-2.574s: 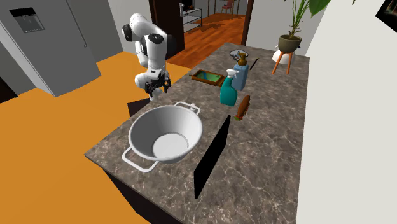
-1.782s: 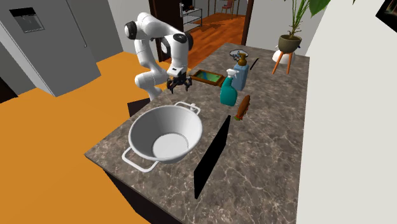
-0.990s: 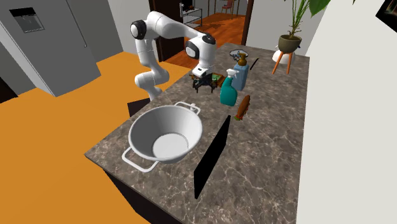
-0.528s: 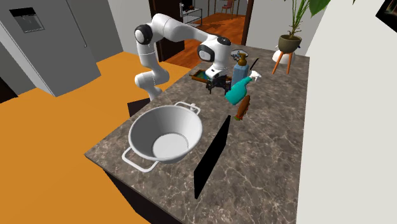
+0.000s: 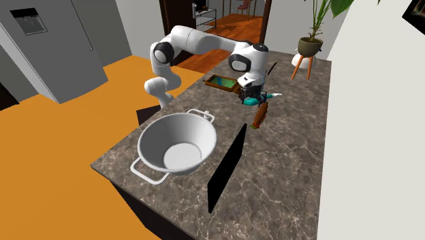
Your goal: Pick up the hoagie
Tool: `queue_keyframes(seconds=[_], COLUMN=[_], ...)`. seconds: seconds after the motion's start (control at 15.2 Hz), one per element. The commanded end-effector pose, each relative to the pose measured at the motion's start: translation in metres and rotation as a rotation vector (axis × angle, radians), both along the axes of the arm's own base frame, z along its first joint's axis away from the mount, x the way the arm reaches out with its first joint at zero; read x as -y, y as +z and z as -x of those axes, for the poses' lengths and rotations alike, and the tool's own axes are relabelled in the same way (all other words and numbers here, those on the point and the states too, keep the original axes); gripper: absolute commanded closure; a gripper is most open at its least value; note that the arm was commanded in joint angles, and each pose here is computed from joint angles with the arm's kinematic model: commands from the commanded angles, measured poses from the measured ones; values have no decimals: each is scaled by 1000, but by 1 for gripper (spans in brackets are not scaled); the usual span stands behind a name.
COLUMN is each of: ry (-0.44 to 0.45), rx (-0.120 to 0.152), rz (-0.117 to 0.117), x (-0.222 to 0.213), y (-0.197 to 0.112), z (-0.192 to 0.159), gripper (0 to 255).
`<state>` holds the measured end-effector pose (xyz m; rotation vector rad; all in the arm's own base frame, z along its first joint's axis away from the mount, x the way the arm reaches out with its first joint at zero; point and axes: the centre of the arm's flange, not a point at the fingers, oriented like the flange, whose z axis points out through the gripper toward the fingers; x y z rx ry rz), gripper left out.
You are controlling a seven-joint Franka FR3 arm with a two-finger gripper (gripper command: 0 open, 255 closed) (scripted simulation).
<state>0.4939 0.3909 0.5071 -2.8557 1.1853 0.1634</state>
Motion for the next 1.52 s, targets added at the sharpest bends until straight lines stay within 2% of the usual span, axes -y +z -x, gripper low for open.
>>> queue_keyframes(seconds=[0.0,0.2,0.73,0.86,0.92,1.45], ry=[-59,-139,-144,-144,-144,-144], rx=[4,9,10,9,9,9], rz=[-2,-6,-6,-6,-6,-6], x=[-16,-35,-36,-36,-36,-36], y=[-4,-5,-45,-45,-46,-46], z=[-21,-53,-55,-55,-55,-55], gripper=[0,0,0,0,255,255])
